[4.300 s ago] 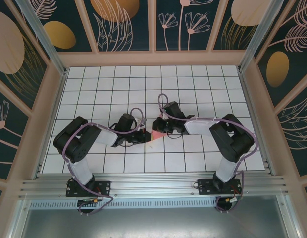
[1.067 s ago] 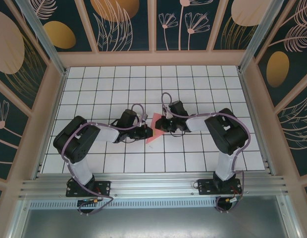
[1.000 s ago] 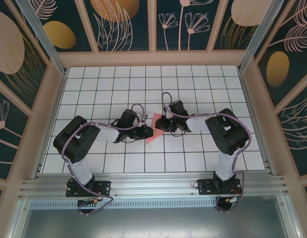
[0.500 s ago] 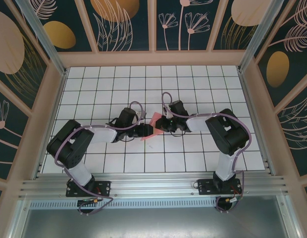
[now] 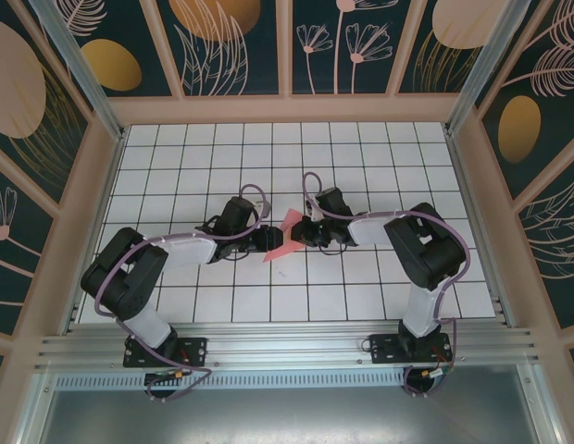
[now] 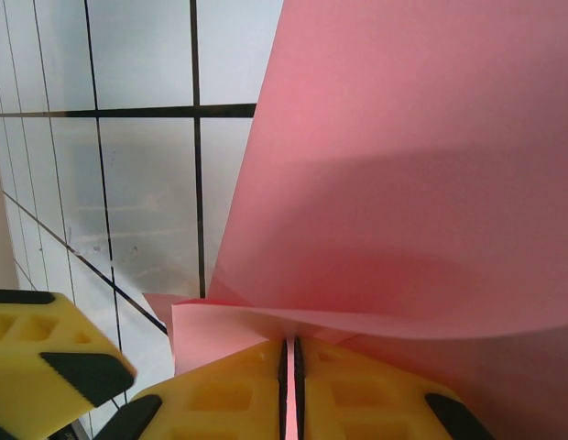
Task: Fold a paper plane with a square sheet of paper (pick it up from the middle)
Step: Fourth fold the wing at the center of the table.
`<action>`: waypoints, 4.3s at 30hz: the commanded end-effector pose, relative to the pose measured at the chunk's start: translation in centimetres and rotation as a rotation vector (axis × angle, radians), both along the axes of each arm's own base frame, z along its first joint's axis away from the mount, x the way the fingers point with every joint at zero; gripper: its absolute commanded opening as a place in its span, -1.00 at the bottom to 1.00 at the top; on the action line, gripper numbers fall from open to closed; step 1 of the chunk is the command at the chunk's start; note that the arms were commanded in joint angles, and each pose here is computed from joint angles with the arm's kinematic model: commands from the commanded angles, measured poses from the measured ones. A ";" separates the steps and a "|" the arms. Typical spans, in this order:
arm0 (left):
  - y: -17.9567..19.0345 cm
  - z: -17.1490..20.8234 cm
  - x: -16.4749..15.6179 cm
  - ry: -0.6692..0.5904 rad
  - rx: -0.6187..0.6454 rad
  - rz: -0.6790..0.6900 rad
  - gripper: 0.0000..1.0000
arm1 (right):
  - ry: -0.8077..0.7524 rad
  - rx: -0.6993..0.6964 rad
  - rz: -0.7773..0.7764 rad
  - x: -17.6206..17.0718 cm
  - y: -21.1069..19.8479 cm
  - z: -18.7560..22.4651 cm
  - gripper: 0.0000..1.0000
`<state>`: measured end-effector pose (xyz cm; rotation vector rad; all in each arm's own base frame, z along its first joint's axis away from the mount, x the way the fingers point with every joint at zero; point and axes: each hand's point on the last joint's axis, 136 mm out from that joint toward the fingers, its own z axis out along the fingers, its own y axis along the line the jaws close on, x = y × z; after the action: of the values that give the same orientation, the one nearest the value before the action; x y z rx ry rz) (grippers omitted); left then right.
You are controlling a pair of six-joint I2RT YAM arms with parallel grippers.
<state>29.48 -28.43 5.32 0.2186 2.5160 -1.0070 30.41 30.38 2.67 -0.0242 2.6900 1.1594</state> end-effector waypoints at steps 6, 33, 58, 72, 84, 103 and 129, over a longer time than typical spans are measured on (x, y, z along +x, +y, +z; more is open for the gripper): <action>0.7 -1.6 0.8 -0.007 0.096 -0.004 -0.29 | -0.040 0.012 0.006 0.5 0.5 1.5 -0.70; 1.1 -5.1 -0.8 0.123 0.054 -0.037 -1.00 | -0.092 0.006 -0.049 2.3 -0.4 3.2 -0.66; 2.6 -8.8 -3.0 0.351 0.079 -0.008 -1.00 | -0.015 0.054 -0.057 2.4 0.1 -0.7 -0.78; 3.7 -10.6 -4.1 0.396 0.151 -0.012 -1.00 | 0.022 -0.084 -0.173 5.6 -2.8 -2.2 -0.76; 4.0 -11.2 -4.8 0.421 0.153 -0.013 -1.00 | 0.029 -0.042 -0.211 8.3 -4.7 -2.3 -0.74; 3.9 -10.3 -4.7 0.404 0.131 -0.004 -1.00 | -0.047 -0.085 -0.280 12.6 -8.3 0.4 -0.70; 3.7 -7.0 -6.6 0.397 0.002 0.007 -0.60 | 0.002 -0.016 -0.244 -1.5 -5.0 1.5 -0.09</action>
<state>26.50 -27.19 1.92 0.0905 2.6428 -1.2823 28.23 24.63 3.25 0.2393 2.6813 1.0138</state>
